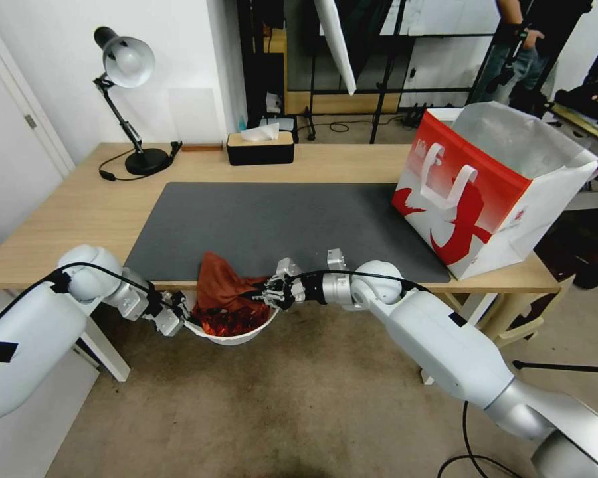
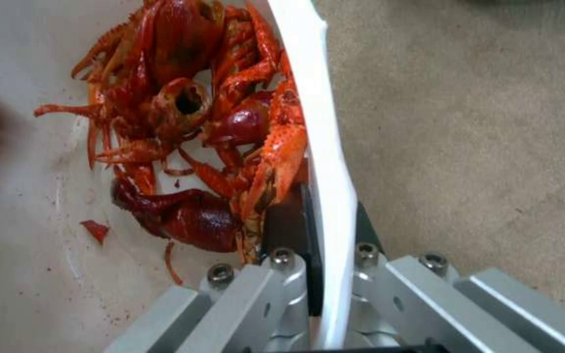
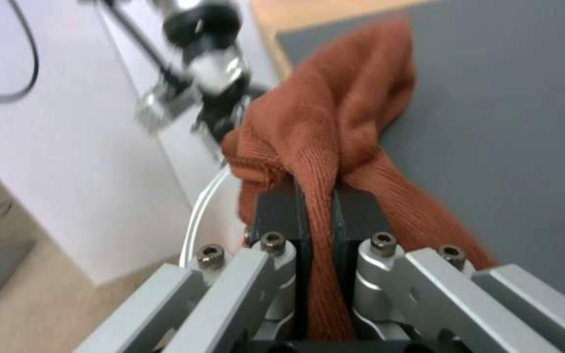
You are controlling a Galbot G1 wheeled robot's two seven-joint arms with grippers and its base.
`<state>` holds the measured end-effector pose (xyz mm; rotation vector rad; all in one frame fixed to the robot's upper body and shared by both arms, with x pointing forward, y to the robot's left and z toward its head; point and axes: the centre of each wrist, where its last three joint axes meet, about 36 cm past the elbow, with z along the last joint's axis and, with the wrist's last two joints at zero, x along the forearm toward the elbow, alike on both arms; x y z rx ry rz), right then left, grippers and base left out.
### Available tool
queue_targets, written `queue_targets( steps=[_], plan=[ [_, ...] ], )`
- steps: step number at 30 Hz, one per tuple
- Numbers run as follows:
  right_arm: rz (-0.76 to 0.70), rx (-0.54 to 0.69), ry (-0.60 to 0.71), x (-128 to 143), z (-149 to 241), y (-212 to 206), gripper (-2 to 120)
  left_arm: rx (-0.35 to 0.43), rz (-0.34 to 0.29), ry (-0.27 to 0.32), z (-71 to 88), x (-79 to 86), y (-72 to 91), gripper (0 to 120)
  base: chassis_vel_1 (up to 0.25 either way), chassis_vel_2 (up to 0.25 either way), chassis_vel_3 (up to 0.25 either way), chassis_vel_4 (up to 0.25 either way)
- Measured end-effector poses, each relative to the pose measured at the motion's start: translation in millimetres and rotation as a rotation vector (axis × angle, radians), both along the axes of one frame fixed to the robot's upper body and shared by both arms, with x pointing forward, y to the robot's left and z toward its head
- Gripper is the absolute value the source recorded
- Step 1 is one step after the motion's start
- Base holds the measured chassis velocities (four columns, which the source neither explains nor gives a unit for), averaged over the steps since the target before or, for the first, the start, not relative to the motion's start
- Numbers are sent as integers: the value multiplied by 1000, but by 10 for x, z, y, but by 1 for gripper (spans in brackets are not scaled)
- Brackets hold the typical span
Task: Sweep shrimp from table into container with towel, then put container into takeout bag.
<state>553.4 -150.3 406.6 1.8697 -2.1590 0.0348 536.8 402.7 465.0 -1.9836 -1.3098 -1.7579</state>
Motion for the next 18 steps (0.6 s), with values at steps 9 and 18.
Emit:
queue_targets(
  steps=[9, 18],
  plan=[
    [-185, 233, 48, -11, 284, -176, 4, 3, -3, 1, -1, -26, -5, 0, 0, 0, 0, 0],
    [-872, 229, 51, -141, 745, -42, 4, 6, -11, 6, -15, -76, -28, 0, 0, 0, 0, 0]
  ],
)
